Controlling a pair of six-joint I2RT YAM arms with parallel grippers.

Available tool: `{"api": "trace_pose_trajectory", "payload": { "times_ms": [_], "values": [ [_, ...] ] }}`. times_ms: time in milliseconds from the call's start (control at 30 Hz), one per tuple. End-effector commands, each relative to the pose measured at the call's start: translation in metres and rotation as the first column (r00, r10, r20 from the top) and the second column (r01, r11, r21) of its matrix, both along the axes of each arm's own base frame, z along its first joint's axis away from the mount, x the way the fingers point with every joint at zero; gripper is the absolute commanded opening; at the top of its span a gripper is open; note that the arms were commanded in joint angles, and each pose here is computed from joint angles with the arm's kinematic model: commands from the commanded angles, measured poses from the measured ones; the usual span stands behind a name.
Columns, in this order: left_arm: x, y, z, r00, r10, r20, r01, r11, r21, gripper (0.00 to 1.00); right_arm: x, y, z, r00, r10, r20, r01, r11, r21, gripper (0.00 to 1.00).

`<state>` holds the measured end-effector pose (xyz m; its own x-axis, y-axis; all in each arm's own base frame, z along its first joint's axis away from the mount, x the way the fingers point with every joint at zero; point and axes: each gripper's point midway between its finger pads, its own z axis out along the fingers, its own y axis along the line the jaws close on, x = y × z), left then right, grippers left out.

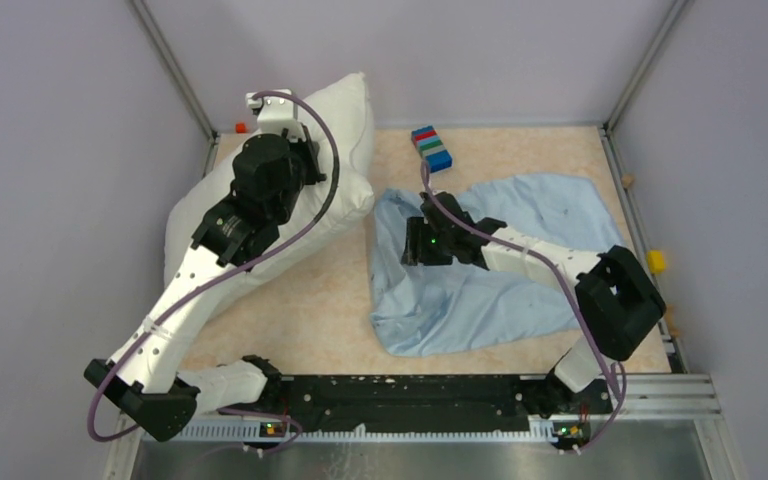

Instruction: Put the pillow into the pillowcase

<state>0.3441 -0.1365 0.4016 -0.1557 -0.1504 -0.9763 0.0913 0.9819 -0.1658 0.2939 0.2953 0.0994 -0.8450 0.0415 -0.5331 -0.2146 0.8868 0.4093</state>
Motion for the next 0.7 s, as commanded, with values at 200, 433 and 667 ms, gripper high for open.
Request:
{"api": "trace_pose_trajectory", "payload": {
  "times_ms": [200,433,667],
  "values": [
    [-0.002,0.008,0.036,0.994,0.021,0.11,-0.016,0.999,-0.046,0.0,-0.03,0.022,0.003,0.995,0.051,0.092,-0.045,0.997,-0.063,0.56],
    [-0.001,0.008,0.034,0.994,0.02,0.103,-0.017,0.999,-0.035,0.0,-0.042,0.066,0.006,0.987,0.145,0.07,-0.149,0.987,0.06,0.32],
    [-0.002,0.006,0.036,0.995,0.011,0.1,-0.007,0.999,-0.047,0.0,-0.05,0.102,0.014,0.976,0.213,0.055,-0.219,0.958,0.184,0.0]
  ]
}}
